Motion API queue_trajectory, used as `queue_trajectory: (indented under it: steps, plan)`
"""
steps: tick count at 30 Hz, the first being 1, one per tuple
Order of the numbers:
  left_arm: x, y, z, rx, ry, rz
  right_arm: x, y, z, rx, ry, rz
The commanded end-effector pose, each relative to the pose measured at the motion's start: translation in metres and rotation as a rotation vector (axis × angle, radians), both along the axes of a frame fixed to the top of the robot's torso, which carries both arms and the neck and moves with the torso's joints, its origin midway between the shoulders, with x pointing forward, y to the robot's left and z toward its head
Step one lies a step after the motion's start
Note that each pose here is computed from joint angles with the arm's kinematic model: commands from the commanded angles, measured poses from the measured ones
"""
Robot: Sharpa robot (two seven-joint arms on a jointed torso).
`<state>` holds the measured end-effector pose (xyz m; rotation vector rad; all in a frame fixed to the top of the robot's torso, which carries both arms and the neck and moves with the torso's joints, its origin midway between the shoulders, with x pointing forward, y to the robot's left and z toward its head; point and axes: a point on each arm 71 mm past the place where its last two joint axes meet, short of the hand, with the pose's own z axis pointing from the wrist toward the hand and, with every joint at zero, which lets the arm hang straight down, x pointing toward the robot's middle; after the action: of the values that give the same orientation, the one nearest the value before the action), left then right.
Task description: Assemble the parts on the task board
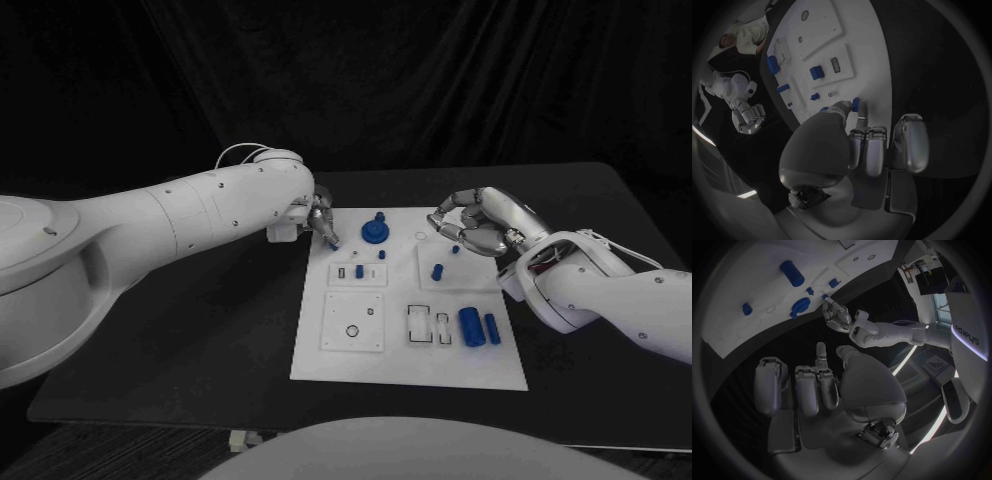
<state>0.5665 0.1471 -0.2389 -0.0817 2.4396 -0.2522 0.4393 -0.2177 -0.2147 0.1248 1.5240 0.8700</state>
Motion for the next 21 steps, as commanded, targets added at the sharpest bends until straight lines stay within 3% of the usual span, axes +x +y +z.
queue_trajectory:
  steps: [1,10,21]
  plan:
    - [-0.0024,-0.001,-0.0007,-0.029,0.003,0.018,-0.001,0.0,-0.001,-0.007,0.011,-0.009]
    - [-0.0148,0.004,0.0022,-0.052,0.019,0.057,-0.001,-0.003,-0.002,-0.01,0.016,-0.016]
    - [-0.0255,0.009,0.0245,-0.032,0.004,0.08,-0.001,-0.003,-0.004,-0.013,0.024,-0.017]
